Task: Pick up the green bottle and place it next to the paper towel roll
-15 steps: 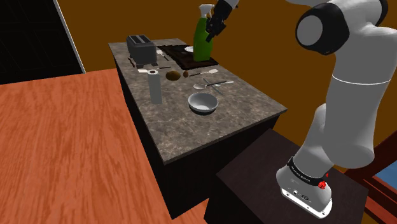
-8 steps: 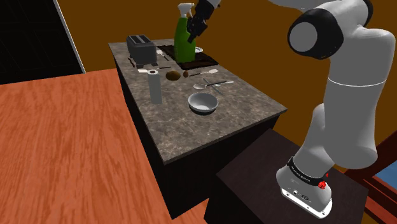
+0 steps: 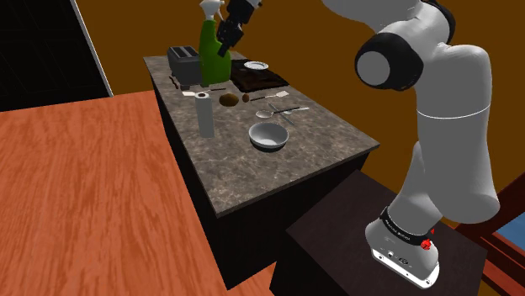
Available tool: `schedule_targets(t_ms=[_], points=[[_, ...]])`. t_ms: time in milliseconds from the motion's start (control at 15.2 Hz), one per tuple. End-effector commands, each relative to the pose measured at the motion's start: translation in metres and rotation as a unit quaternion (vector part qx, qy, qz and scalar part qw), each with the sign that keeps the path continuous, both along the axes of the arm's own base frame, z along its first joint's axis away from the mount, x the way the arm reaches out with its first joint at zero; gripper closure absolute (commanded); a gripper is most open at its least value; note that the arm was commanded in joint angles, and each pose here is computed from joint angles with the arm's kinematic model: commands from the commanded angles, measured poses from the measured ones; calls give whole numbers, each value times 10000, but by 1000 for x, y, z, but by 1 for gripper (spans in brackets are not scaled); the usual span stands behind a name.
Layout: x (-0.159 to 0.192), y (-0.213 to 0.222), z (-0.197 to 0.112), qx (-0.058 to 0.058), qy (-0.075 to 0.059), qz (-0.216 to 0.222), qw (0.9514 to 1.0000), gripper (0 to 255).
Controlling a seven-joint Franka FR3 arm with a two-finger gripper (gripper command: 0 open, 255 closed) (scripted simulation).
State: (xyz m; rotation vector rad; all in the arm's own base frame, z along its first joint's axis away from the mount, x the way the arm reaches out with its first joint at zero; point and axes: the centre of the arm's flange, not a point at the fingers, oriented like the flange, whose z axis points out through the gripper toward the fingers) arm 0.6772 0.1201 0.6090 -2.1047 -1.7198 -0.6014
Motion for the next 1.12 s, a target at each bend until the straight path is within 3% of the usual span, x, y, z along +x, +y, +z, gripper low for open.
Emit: schedule_targets(t_ms=[0,1056], points=[[7,25,-2,6,-2,-6,10000,255],[11,38,-81,6,-2,-6,10000,255]])
